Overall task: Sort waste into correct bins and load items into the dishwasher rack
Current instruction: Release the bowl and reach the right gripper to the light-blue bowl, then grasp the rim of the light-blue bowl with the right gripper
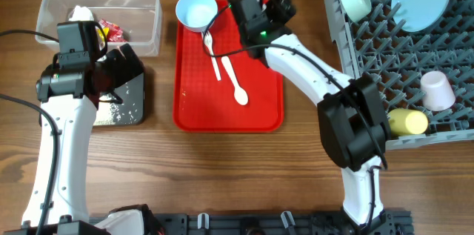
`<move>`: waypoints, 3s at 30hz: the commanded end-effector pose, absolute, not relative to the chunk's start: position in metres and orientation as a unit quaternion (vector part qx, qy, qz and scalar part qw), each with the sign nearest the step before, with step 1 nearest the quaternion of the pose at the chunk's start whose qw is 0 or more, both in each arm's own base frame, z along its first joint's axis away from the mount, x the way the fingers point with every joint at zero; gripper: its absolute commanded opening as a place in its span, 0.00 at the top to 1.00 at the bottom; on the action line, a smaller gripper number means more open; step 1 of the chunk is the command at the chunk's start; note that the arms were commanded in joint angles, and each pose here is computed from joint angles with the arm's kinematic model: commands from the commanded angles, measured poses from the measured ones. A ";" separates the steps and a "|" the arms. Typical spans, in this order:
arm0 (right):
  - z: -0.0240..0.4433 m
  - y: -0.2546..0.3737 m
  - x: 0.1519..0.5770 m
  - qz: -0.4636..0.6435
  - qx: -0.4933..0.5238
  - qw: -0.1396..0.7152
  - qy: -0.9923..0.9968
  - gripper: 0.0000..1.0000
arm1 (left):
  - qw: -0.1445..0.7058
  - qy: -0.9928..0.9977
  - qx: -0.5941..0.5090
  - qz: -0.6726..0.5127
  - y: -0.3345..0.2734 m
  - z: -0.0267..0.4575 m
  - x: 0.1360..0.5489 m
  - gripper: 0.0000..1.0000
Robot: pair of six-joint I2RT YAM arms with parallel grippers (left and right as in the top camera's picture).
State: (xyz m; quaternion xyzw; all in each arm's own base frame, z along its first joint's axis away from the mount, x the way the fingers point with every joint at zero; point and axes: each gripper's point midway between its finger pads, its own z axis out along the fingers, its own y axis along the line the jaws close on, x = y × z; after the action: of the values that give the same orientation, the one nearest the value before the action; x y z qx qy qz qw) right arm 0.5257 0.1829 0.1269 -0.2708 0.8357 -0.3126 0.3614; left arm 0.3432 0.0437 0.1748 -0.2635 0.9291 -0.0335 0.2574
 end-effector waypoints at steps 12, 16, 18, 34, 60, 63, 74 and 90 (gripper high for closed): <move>0.253 0.304 0.475 0.279 -0.075 0.414 0.863 0.22 | 0.227 0.934 -0.273 -0.030 0.045 0.156 0.347 0.00; 0.239 0.306 0.485 0.298 -0.027 0.398 0.867 0.28 | 0.217 0.936 -0.274 -0.029 0.045 0.149 0.347 0.00; 0.224 0.309 0.491 0.309 0.004 0.383 0.871 0.35 | 0.214 0.937 -0.274 -0.028 0.045 0.147 0.348 0.00; 0.105 0.328 0.521 0.313 0.080 0.319 0.891 0.48 | 0.204 0.939 -0.275 -0.027 0.045 0.145 0.343 0.00; 0.057 0.340 0.556 0.305 0.111 0.370 0.870 0.51 | 0.197 0.941 -0.275 -0.025 0.044 0.143 0.340 0.00; 0.050 0.340 0.554 0.302 0.111 0.365 0.874 0.57 | 0.197 0.941 -0.275 -0.025 0.044 0.143 0.340 0.00; 0.038 0.339 0.552 0.293 0.105 0.359 0.880 0.66 | 0.197 0.941 -0.275 -0.025 0.044 0.143 0.340 0.00; 0.018 0.331 0.551 0.268 0.091 0.345 0.895 0.93 | 0.201 0.940 -0.275 -0.026 0.045 0.144 0.342 0.00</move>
State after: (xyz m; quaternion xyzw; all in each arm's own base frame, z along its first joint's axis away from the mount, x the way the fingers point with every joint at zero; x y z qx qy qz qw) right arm 0.5463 0.3350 0.0241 0.1039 0.8889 0.2868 0.3417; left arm 0.3383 0.0431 0.1434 -0.2673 0.9427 -0.0242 0.1982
